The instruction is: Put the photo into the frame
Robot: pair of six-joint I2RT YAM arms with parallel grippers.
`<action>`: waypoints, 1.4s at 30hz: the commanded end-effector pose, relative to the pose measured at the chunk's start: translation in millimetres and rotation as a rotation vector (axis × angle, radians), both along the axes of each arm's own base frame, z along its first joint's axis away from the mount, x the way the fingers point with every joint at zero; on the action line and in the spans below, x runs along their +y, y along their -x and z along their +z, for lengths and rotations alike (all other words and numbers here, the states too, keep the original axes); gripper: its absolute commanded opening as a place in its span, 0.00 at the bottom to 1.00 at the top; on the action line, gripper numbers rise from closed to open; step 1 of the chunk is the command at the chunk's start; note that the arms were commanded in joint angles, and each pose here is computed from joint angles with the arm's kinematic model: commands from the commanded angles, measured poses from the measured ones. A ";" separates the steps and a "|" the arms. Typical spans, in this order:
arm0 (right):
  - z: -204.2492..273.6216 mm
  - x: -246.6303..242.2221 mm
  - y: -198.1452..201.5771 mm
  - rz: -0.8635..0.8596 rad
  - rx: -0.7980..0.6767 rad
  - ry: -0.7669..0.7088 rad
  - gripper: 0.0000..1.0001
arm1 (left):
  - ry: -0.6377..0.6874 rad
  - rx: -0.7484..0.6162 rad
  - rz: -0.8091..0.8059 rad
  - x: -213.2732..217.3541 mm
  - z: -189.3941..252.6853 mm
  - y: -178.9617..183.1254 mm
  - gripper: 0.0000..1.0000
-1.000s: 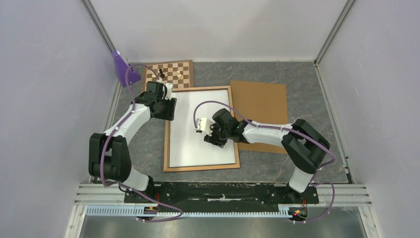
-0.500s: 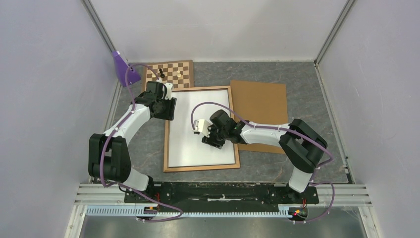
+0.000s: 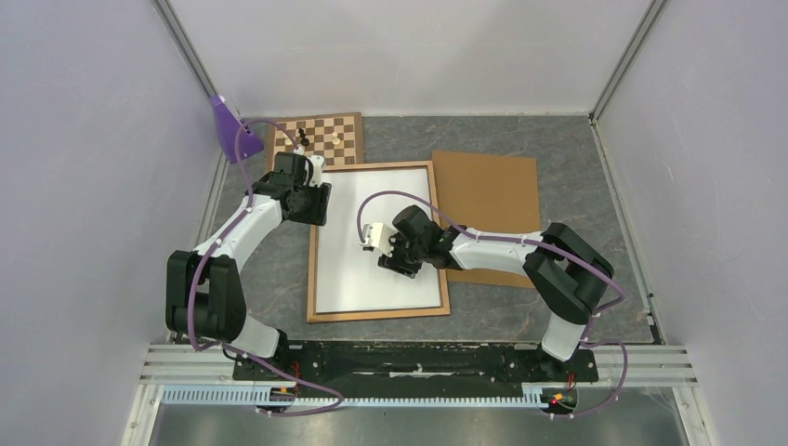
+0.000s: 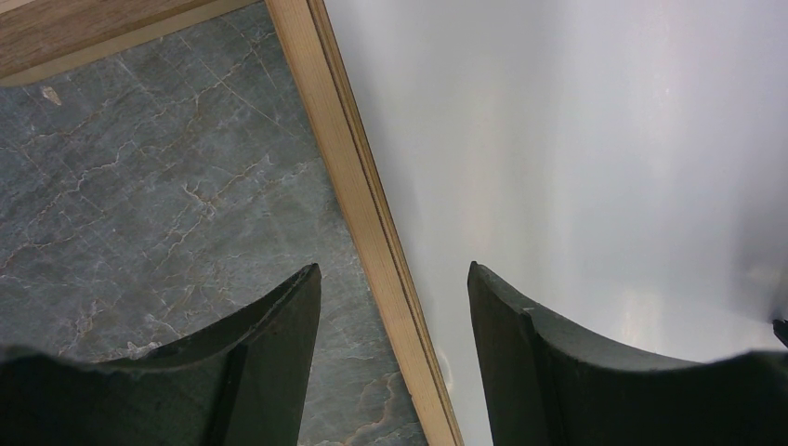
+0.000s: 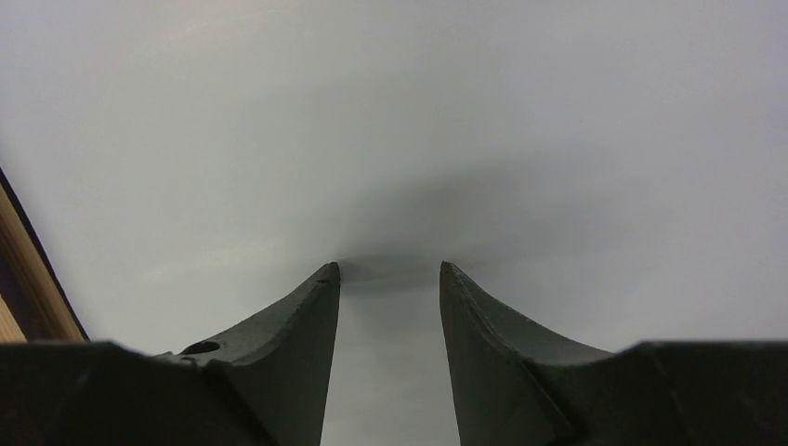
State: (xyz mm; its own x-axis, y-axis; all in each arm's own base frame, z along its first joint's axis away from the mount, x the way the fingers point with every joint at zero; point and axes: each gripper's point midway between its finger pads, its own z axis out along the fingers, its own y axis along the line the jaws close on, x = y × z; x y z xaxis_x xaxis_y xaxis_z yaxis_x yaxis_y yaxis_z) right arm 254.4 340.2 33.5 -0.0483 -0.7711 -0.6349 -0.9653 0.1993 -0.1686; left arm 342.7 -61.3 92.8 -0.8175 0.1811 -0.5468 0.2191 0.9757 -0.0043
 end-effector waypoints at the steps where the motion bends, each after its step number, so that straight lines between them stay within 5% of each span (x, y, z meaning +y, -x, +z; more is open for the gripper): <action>1: 14.3 8.2 -8.4 0.002 -0.052 -0.029 0.47 | -0.014 -0.051 -0.025 2.0 14.7 -2.3 0.66; 24: 69.4 19.5 -29.8 -0.053 -0.151 -0.106 0.54 | -0.015 -0.099 -0.014 3.1 31.2 -8.1 0.69; 32: 140.8 1.4 -75.6 -0.257 -0.266 -0.194 0.66 | -0.012 -0.172 -0.007 3.4 57.6 -18.0 0.73; 42: 182.9 -85.2 -143.0 -0.560 -0.228 -0.338 0.88 | 0.003 -0.248 -0.006 1.1 82.0 -28.7 0.83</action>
State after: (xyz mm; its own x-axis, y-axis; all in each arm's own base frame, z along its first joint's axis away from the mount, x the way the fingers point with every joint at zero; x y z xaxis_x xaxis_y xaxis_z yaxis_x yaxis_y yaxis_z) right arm 377.2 282.9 179.1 -0.1768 -0.5551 -0.8128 -0.7218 0.6346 -0.2764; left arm 353.9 -61.1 135.9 -0.7454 0.1695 -0.6447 0.2122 0.9771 0.0115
